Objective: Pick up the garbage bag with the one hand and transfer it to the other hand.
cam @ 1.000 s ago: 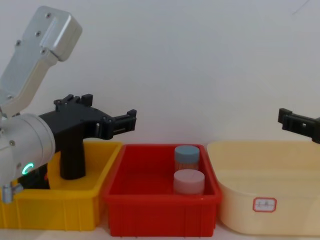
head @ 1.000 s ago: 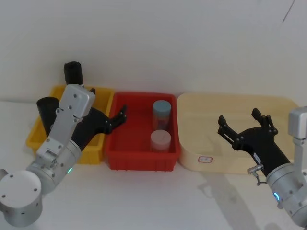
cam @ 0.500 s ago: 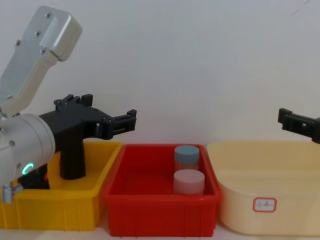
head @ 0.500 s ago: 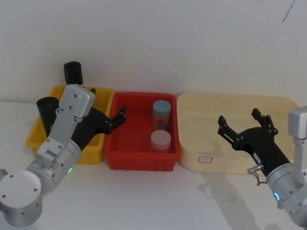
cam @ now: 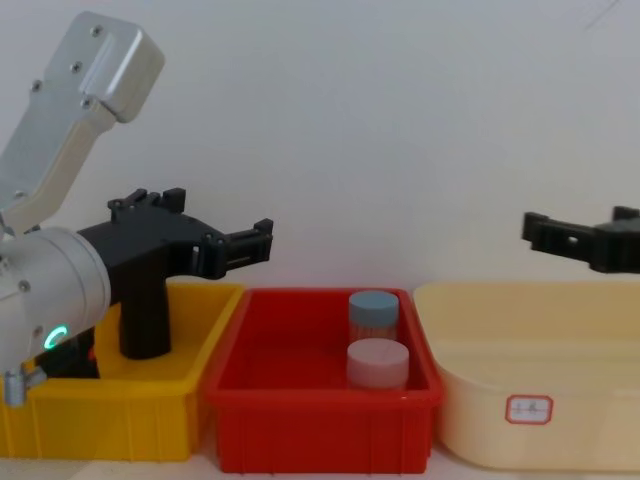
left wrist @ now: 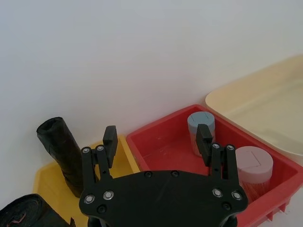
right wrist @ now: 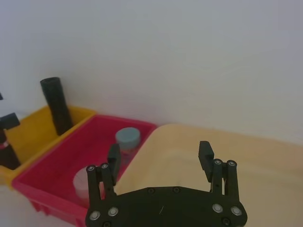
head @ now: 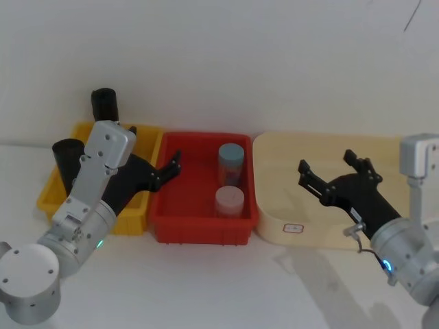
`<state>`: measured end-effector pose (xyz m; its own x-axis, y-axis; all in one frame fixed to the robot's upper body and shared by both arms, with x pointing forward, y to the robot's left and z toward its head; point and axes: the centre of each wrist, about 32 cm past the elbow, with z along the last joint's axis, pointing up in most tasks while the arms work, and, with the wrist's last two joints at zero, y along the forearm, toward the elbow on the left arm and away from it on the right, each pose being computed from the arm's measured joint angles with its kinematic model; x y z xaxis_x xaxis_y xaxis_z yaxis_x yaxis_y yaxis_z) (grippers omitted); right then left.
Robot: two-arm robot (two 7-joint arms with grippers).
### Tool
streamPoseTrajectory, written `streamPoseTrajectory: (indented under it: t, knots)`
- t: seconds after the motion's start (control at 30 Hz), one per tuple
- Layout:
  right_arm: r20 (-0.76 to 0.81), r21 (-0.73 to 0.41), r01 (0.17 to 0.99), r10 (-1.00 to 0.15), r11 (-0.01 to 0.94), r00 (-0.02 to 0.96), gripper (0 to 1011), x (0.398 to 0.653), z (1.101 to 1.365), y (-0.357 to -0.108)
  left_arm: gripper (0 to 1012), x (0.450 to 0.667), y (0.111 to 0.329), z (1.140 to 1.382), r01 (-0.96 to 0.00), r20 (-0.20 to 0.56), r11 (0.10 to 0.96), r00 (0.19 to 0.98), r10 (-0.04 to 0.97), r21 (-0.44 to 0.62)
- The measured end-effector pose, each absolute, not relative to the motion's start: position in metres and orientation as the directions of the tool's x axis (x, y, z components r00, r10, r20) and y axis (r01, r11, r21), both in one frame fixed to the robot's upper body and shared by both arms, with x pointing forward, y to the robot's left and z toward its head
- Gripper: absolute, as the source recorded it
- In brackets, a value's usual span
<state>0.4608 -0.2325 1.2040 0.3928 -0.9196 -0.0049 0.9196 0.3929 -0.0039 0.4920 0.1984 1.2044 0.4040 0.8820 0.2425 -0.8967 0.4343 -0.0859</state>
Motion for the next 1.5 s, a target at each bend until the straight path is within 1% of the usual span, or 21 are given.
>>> streamPoseTrajectory:
  t: [0.27,0.47,0.53,0.8,1.17,1.5]
  knots:
    - [-0.055,-0.079,0.884,-0.887,0.461,0.458,1001,0.483,1.221,-0.217,1001,0.492,0.198,1.204,-0.897,0.242,0.434,0.404,0.882,-0.086]
    - [-0.088,-0.149,0.833,-0.846,0.532,0.525,1001,0.508,1.237,-0.194,1000,0.492,0.198,1.204,-0.897,0.243,0.434,0.404,0.882,-0.086]
    - [-0.09,-0.159,0.826,-0.841,0.541,0.533,1002,0.51,1.237,-0.191,1001,0.492,0.198,1.204,-0.897,0.242,0.434,0.404,0.882,-0.086]
    - [-0.105,-0.231,0.753,-0.786,0.616,0.61,1001,0.535,1.248,-0.17,1000,0.492,0.198,1.204,-0.897,0.242,0.434,0.404,0.882,-0.086]
    - [-0.107,-0.287,0.693,-0.741,0.661,0.663,1001,0.553,1.249,-0.161,1000,0.492,0.198,1.204,-0.897,0.243,0.434,0.404,0.882,-0.086]
    - [-0.1,-0.329,0.657,-0.717,0.678,0.69,1001,0.56,1.241,-0.16,1000,0.492,0.198,1.204,-0.897,0.242,0.434,0.404,0.882,-0.086]
